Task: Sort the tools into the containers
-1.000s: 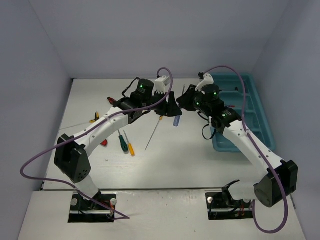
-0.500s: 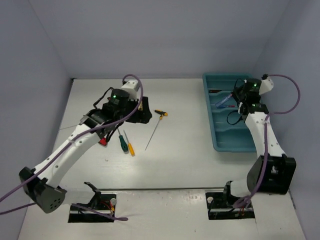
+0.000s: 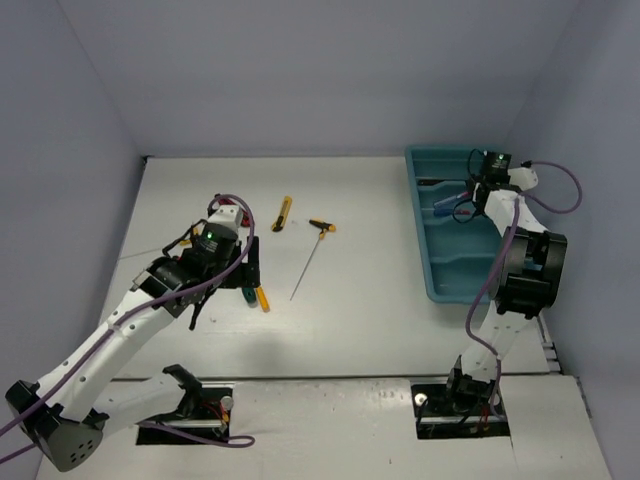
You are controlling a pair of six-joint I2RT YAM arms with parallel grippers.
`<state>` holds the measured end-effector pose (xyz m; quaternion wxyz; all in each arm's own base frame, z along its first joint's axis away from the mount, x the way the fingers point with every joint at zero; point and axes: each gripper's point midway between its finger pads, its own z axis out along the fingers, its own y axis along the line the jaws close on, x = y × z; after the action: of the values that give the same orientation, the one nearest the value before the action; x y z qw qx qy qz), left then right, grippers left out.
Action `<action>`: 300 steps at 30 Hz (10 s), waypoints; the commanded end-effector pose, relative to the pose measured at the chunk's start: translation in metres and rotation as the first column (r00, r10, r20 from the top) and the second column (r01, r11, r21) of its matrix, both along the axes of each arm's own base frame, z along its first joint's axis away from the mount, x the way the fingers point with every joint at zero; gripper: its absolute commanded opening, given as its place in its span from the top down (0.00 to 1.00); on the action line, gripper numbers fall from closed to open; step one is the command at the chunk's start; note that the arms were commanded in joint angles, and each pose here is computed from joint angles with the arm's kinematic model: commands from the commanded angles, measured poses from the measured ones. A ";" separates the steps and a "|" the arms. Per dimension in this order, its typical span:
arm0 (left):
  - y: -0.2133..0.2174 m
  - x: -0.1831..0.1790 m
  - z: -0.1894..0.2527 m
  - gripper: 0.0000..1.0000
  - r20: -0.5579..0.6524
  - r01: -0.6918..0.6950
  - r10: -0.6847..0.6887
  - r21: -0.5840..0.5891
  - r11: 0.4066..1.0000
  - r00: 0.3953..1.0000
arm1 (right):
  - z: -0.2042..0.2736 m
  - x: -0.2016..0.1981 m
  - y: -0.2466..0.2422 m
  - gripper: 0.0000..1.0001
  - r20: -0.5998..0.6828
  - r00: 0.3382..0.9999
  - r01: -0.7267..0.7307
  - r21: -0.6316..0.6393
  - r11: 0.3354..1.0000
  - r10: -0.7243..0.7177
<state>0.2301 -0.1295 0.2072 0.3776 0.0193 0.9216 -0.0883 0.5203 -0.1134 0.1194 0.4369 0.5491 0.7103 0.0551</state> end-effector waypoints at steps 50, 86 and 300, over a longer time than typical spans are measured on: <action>-0.023 0.088 -0.036 1.00 -0.031 -0.119 0.115 -0.167 0.979 0.993 | 0.195 -0.172 0.228 0.38 0.232 0.407 -0.782 -0.411 0.469 0.883; -0.132 0.041 0.178 1.00 0.605 0.570 -0.255 -0.412 0.710 0.754 | 0.235 -0.198 0.443 0.23 0.351 0.015 -0.899 -0.406 0.166 0.936; 0.020 -0.020 0.051 0.20 0.162 0.048 -0.042 -0.037 0.998 0.986 | -0.057 -0.040 0.399 0.47 -0.347 0.698 -0.716 -0.374 0.590 0.627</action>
<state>0.2122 -0.1117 0.2491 0.4399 0.0541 0.8903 -0.1049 0.4622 0.2785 0.0338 0.3964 0.0719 0.9151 -0.0168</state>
